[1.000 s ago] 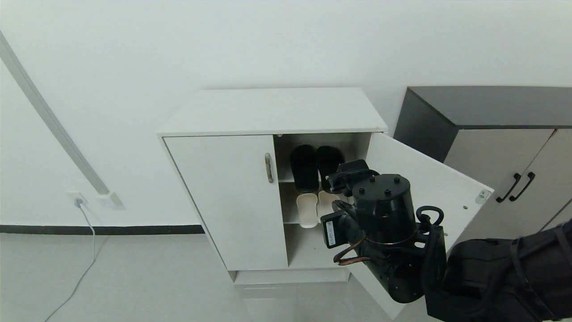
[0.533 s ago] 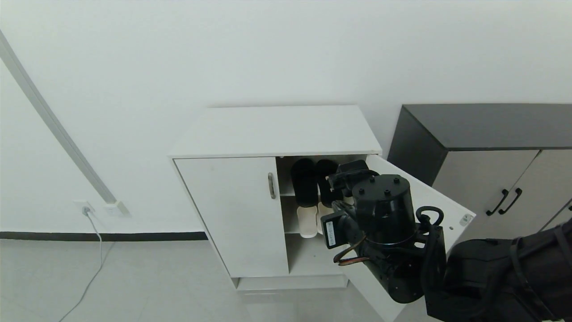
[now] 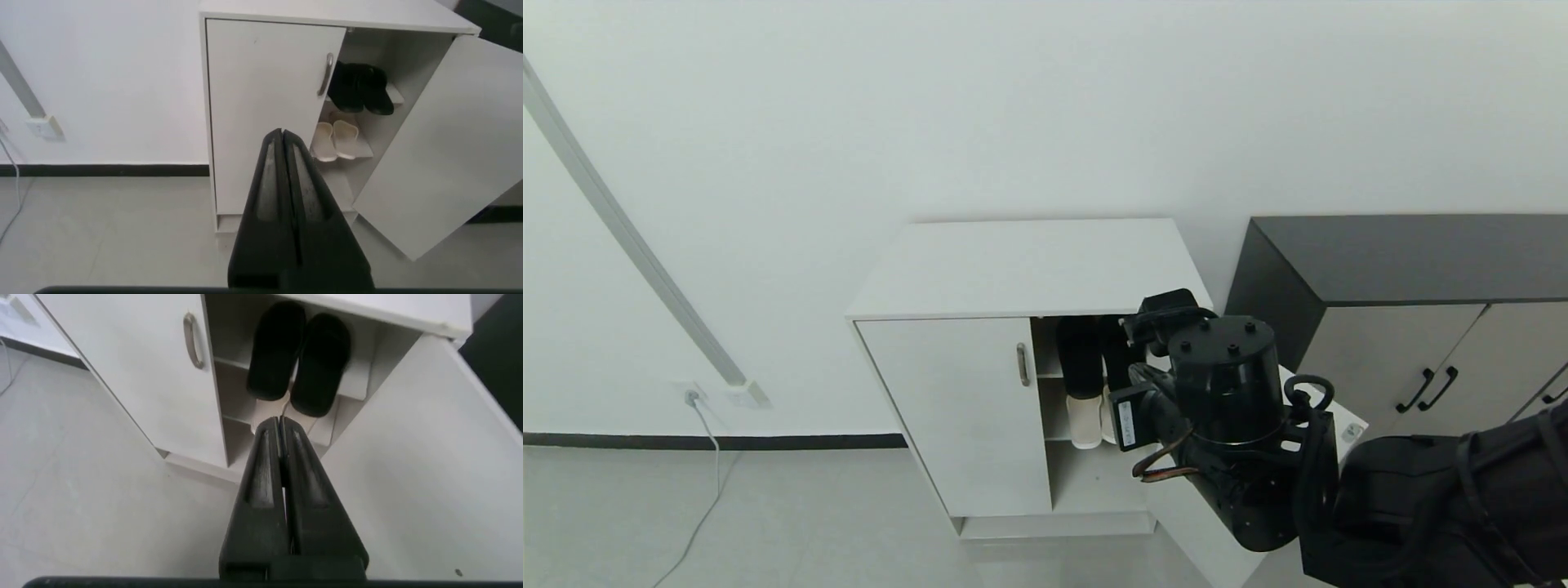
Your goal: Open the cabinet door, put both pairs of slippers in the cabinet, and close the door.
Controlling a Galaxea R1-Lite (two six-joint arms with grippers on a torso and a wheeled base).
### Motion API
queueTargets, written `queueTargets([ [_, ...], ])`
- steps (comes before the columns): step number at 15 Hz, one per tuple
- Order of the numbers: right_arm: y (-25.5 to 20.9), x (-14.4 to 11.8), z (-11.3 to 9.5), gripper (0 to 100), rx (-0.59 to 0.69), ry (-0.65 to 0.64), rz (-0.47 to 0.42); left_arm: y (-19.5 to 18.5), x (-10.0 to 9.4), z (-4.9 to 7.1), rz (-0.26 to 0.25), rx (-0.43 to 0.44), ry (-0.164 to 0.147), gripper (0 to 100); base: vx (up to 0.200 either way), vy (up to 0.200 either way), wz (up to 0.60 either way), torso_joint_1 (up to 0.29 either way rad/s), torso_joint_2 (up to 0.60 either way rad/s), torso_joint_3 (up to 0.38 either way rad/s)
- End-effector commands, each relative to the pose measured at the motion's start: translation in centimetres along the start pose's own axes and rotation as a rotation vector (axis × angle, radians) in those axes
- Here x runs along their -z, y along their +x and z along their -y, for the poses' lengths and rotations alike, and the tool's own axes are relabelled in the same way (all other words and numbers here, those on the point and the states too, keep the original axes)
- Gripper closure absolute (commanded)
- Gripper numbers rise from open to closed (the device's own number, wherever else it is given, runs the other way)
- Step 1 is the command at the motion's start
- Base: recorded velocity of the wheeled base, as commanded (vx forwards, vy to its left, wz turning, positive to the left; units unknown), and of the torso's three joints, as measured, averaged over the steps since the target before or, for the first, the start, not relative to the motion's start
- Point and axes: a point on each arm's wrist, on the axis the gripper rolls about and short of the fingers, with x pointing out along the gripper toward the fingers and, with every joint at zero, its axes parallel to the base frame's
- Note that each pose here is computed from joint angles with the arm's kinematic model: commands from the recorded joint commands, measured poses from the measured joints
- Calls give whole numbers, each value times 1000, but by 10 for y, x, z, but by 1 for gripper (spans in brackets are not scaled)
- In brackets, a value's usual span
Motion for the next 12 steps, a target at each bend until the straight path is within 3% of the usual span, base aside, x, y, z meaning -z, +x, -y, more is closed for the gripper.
queueTargets([
  [1,0,0,2,100,3,-2,2,0,0,0,-1,0,0,100,0,0,0,168,-369,-203],
  [4,0,2,3,100,5,-16,-4,0,0,0,-1,0,0,100,0,0,0,47,-106,-50],
  [12,3,2,7,100,19,-10,-4,0,0,0,-1,0,0,100,0,0,-600,7,-4,-2],
])
